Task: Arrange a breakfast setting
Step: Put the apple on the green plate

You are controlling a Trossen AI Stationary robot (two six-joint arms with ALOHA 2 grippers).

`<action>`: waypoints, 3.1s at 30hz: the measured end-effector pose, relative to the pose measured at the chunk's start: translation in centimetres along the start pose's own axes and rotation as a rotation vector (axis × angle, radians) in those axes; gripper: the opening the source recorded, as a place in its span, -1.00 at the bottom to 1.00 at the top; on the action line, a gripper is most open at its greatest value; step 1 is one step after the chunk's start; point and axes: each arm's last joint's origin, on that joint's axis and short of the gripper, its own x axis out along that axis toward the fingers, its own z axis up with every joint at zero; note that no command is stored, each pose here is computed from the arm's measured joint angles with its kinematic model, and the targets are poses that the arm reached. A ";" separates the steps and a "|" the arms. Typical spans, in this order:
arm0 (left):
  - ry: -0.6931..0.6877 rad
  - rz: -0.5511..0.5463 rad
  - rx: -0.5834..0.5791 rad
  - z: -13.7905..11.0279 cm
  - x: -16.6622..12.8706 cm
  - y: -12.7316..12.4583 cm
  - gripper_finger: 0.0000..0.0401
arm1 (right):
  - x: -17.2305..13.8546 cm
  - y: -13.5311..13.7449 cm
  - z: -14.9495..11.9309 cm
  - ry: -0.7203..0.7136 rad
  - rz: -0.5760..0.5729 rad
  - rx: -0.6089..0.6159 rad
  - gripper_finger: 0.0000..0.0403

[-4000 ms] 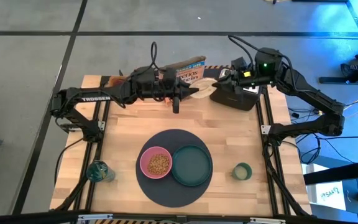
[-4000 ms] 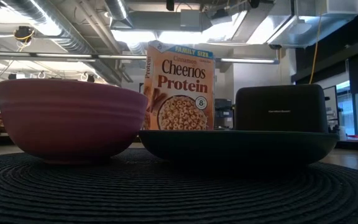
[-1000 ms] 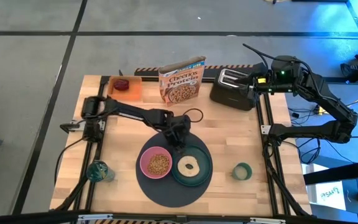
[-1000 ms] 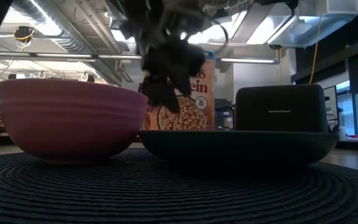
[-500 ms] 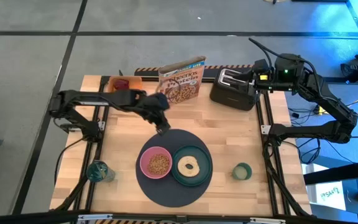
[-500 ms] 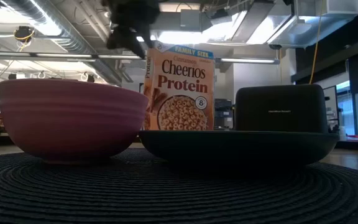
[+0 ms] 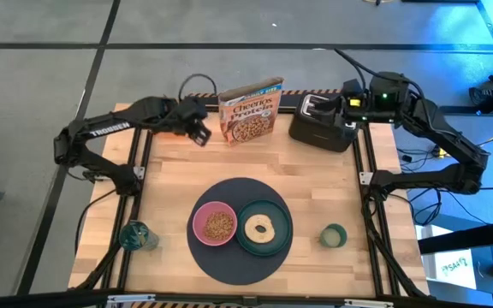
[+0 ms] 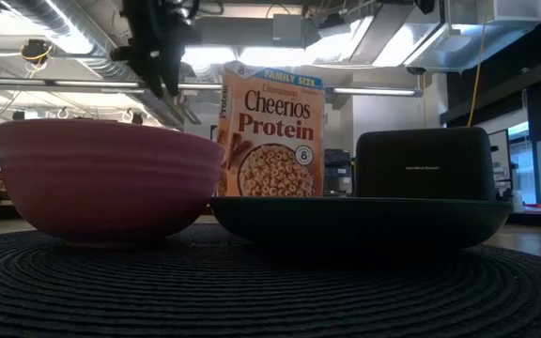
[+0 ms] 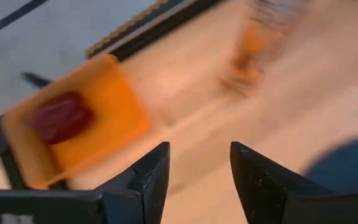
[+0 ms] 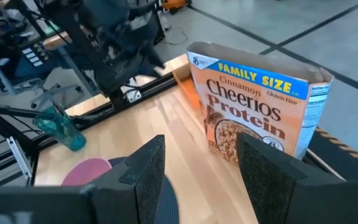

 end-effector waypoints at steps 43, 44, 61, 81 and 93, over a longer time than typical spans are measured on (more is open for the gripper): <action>0.397 0.266 -0.650 -0.3 16.1 13.9 0.99 | 2.3 -3.3 0.9 -0.014 -0.135 -0.051 -0.07; 0.401 0.266 -0.655 -0.3 16.1 14.0 0.99 | 2.3 -3.4 0.9 -0.010 -0.139 -0.051 -0.07; 0.313 0.247 -0.726 3.7 12.9 15.6 0.93 | 3.3 -4.1 0.6 0.039 -0.156 -0.059 -0.07; 0.488 -0.008 0.617 9.0 12.2 12.0 0.51 | 3.2 -4.1 0.3 0.067 -0.168 -0.001 -0.07; 0.701 -0.094 0.738 7.9 18.0 11.5 0.39 | 2.9 -4.3 -0.7 0.155 -0.228 0.061 -0.07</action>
